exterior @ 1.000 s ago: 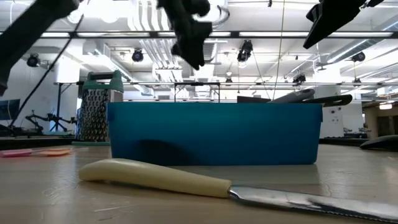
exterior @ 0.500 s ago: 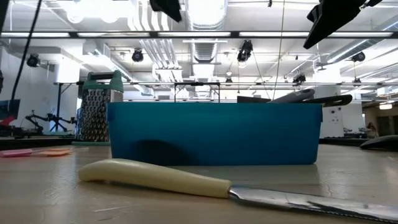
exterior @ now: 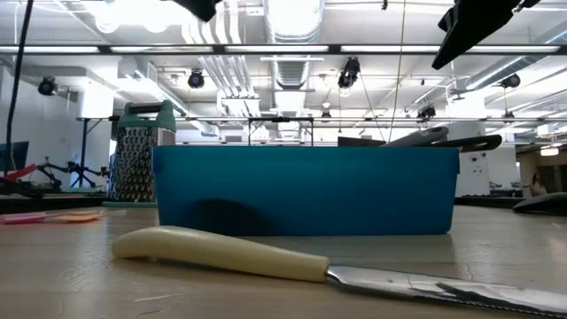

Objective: Pick & Place Kitchen Items
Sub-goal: Put the yellow knife into the red bin

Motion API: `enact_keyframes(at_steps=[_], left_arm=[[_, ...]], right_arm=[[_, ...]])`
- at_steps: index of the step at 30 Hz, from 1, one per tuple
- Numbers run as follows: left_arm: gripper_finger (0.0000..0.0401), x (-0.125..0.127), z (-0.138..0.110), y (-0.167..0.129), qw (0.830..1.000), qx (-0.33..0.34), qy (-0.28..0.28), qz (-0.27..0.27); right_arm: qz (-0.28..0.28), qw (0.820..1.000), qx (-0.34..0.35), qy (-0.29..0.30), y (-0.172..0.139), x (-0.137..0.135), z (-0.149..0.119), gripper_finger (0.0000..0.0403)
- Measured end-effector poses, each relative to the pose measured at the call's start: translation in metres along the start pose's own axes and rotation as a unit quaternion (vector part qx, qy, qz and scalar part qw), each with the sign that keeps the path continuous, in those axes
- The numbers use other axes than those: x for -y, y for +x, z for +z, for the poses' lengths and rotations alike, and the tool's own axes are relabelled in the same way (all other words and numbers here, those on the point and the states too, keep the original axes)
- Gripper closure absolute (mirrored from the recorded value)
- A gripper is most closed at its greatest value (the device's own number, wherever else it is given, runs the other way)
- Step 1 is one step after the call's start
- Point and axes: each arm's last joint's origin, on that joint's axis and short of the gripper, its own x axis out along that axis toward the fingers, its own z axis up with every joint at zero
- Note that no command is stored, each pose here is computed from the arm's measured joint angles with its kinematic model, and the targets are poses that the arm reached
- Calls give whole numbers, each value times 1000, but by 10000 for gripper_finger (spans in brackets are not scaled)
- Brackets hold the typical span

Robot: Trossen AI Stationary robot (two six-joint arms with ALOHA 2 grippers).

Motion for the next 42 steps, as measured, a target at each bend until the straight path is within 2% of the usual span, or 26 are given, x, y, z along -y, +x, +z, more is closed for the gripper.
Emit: enact_keyframes(at_steps=[6,13,23,35,38,42], left_arm=[[224,9,-15,31,999,-16,-9,27],[224,13,-27,69,997,-68,10,36],[224,24,-27,104,995,-98,7,-16],[225,27,-34,131,993,-112,1,-31],[236,25,-36,135,993,-115,-1,-38],[283,18,-45,141,992,-118,-1,-37]], right_arm=[[0,1000,1,5,0,0,0,394],[0,1000,1,13,0,0,0,394],[0,1000,0,13,0,0,0,394],[-1,1000,-1,12,0,0,-1,394],[-1,1000,-1,12,1,0,-1,394],[-1,1000,-1,10,1,0,-1,394]])
